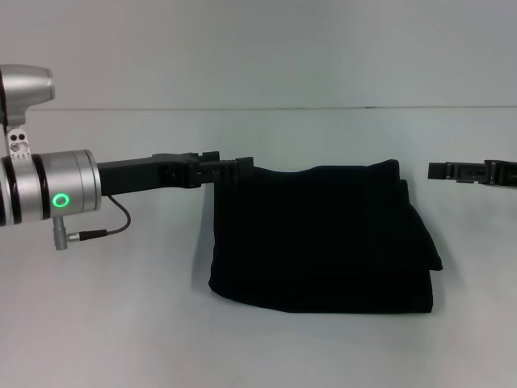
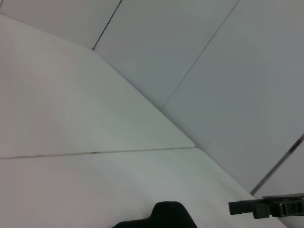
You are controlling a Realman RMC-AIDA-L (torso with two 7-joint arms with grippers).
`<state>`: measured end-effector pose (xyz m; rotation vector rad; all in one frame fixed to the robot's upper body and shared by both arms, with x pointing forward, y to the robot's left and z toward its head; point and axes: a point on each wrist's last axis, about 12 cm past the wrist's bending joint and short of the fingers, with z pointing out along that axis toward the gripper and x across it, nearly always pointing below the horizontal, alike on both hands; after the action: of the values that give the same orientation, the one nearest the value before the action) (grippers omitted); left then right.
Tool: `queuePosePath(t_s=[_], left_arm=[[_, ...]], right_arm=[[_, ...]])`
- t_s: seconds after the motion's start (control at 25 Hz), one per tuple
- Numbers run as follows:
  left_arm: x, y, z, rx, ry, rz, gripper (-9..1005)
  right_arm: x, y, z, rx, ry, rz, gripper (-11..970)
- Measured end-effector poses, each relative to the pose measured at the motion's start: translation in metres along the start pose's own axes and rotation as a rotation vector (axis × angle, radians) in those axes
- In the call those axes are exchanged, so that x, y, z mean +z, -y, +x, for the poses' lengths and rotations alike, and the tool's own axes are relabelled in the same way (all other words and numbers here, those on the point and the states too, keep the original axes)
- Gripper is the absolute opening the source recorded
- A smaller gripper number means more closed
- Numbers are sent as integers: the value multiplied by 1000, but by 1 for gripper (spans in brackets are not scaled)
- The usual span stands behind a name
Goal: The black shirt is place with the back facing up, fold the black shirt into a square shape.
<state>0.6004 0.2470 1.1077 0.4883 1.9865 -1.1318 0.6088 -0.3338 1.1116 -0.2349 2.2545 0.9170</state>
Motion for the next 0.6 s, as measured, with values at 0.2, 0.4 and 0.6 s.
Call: queuePosePath(t_s=[0.2,0.4,0.6], left_arm=[[-3,1,-4,18,3,7,964],[-6,6,-10,57,-2,40,964],[-8,11,-19,142,-34,64,963]], right_arm=[[-7,1,-3,-51,34,14,914],[-12,-2,-6,-118,66,4,913],[-14,-6,-10,-199,73,-3,911]])
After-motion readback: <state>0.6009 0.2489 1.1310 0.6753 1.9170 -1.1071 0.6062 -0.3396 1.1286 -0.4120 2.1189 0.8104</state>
